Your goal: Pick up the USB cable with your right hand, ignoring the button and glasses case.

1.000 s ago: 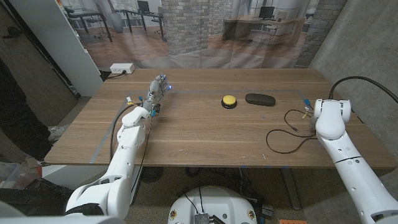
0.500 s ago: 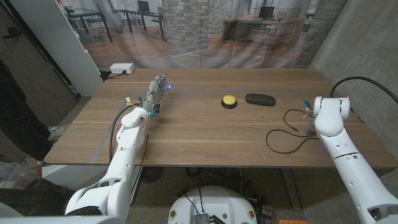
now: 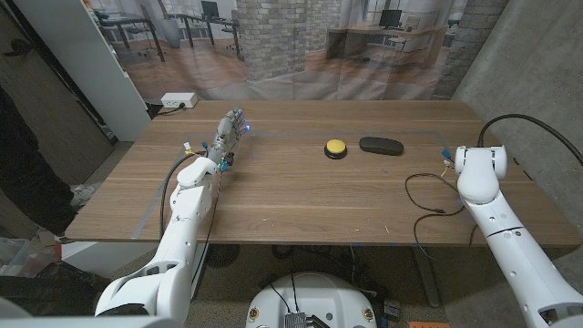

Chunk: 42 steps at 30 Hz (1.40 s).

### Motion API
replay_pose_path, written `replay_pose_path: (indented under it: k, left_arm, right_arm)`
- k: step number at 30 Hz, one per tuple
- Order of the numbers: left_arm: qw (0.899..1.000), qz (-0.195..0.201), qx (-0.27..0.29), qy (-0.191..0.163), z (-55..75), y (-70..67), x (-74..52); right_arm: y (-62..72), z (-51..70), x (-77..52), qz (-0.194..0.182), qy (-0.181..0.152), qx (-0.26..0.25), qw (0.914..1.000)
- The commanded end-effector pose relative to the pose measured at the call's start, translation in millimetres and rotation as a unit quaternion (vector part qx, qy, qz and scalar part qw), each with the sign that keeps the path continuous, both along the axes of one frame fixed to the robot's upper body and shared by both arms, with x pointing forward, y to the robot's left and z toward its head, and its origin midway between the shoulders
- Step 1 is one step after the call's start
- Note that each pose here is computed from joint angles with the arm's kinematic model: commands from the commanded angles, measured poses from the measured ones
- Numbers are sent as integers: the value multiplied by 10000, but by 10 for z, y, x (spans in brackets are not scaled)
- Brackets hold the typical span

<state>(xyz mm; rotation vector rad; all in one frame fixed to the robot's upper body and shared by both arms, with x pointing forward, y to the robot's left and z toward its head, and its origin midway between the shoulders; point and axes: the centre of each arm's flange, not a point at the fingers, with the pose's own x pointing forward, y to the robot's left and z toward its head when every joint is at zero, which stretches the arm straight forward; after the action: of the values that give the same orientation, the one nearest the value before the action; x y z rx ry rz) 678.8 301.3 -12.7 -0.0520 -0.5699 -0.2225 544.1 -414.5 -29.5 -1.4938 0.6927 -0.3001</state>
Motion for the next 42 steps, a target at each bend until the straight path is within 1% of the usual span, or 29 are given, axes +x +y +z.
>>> replay_pose_path:
  k: [1,12,17,25,42]
  left_arm:
    - [10000,-9,25,14,8,-16,10]
    - [10000,-20,30,-11,23,-21,5]
    - [10000,-14,23,-9,15,-13,-11]
    - [10000,-10,1,-30,-6,-4,-44]
    - [10000,-4,-35,-69,-37,22,-118]
  right_arm:
    - [23,56,-69,41,-574,-250,9980]
    - [58,124,-135,162,-949,-353,9947]
    - [85,160,-178,208,-1208,-458,9914]
    - [118,213,-251,272,-1482,-586,9869]
    - [150,286,-373,378,-1831,-707,9798]
